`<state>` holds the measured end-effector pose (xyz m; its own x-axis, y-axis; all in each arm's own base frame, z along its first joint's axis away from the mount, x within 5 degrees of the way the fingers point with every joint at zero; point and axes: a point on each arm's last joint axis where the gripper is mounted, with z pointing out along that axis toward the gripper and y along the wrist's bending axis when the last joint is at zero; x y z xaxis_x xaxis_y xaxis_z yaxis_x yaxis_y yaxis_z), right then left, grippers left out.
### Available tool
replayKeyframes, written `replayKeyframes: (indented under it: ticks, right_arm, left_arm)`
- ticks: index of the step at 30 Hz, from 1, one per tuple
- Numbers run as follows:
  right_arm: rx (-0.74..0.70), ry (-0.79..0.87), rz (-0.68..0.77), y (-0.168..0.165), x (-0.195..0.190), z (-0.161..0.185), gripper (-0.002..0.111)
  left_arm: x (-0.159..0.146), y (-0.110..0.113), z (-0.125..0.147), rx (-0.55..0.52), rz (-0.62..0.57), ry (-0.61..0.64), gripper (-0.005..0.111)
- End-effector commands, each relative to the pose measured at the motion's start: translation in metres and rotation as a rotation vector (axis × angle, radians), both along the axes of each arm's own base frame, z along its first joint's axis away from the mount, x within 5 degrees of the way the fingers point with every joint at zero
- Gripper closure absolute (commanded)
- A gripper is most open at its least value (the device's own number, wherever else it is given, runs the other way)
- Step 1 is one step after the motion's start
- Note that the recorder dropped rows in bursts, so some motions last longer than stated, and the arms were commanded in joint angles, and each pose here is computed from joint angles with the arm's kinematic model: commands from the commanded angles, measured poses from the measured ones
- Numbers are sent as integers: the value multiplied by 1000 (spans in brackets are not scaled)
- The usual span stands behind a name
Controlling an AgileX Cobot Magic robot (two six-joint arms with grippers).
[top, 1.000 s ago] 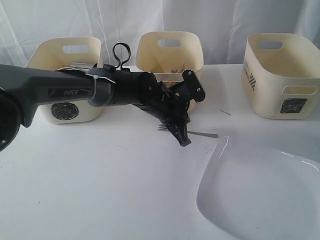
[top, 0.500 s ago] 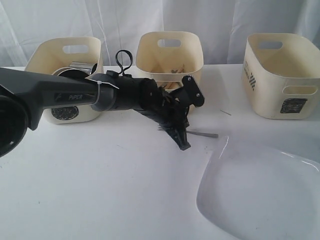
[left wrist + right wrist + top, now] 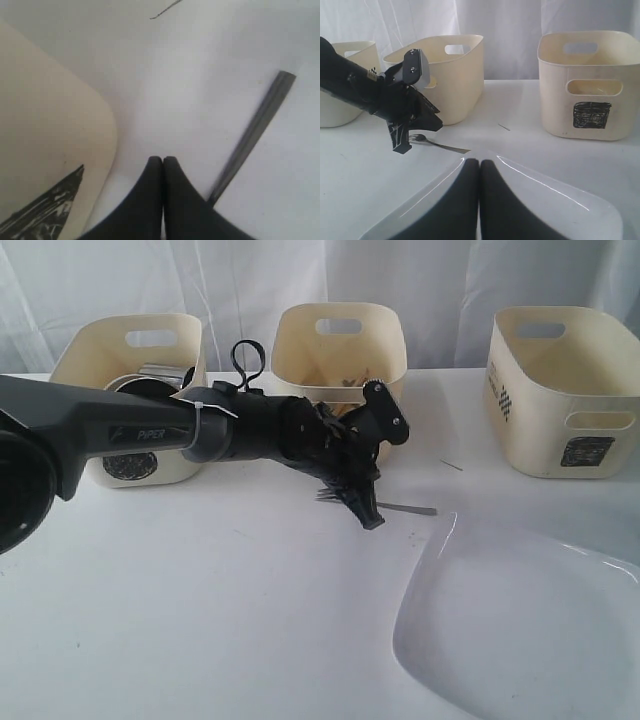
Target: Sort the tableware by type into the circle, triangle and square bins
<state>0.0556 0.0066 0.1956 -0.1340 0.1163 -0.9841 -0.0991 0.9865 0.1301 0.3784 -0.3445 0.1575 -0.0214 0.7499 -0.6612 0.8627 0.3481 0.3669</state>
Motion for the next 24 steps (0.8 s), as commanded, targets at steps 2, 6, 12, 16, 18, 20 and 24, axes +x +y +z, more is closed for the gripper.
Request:
replayKeyframes:
  ticks: [2,6,12,16,18,20,24]
  right_arm:
    - [-7,-5,-3,0,0,-1,108]
    - [-7,-5,-3,0,0,-1,108]
    - [-7,-5,-3,0,0,-1,108]
    - [-7,-5,-3,0,0,-1,108]
    - [-7,-5,-3,0,0,-1,108]
    - [-7,-5,-3,0,0,-1,108]
    - [-7,-5,-3,0,0,-1,108]
  left_arm:
    - [0,0,2,-18,12,6,107]
    - [0,0,-3,-13,14,10,107]
    - [0,0,-5,-9,13,15,107]
    - [0,0,-7,-4,11,23,107]
    - [0,0,-7,-4,11,23,107]
    - [0,0,-9,-1,11,27,107]
    - [0,0,-16,10,10,39,107]
